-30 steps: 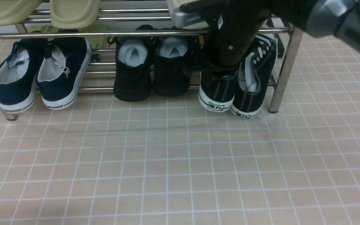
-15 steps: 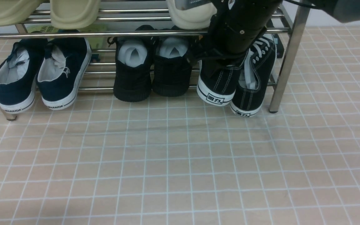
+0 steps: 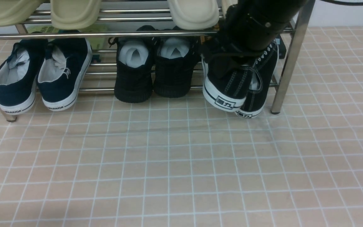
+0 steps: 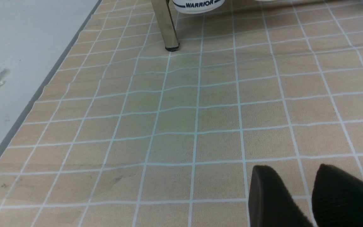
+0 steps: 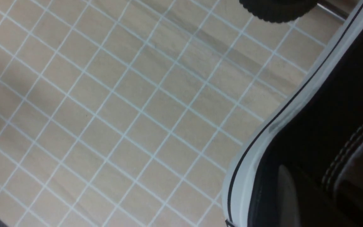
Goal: Take the shoes off the shelf from the light coffee tablecloth by hand.
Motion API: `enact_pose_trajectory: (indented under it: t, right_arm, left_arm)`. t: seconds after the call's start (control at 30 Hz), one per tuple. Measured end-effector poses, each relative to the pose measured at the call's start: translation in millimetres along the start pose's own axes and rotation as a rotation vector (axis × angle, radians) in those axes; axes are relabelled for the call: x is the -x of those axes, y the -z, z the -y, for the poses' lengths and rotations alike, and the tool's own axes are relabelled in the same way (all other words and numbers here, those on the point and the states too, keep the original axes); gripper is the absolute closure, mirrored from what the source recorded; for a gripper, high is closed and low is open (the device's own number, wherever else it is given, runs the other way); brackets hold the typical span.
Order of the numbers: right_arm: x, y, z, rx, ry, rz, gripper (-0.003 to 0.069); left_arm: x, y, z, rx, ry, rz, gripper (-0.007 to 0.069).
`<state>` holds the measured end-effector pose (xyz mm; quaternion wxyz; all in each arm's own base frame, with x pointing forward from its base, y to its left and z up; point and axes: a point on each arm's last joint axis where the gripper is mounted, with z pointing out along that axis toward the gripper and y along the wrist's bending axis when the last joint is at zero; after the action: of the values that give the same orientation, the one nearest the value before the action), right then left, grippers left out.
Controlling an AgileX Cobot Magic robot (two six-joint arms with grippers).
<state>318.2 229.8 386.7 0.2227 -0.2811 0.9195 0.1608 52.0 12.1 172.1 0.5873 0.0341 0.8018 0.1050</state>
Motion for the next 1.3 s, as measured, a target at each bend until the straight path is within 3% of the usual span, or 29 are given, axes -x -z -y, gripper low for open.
enact_pose_trajectory:
  t: [0.47,0.87,1.13,1.3]
  right_arm:
    - [-52.7,38.8,-21.6,0.192,0.090,-0.021,0.0638]
    - [-101.4,19.8,-33.1,0.285,0.065,-0.167,0.0638]
    - [-108.4,3.9,-71.3,0.313,0.159,-0.198,0.0638]
    - [-103.4,-24.6,-72.5,0.233,0.141,-0.207,0.0636]
  left_arm:
    - [0.0,0.0,0.0,0.000,0.000,0.000,0.0386]
    - [0.0,0.0,0.0,0.000,0.000,0.000,0.0385]
    - [0.0,0.0,0.0,0.000,0.000,0.000,0.0385]
    - [0.0,0.0,0.0,0.000,0.000,0.000,0.0385]
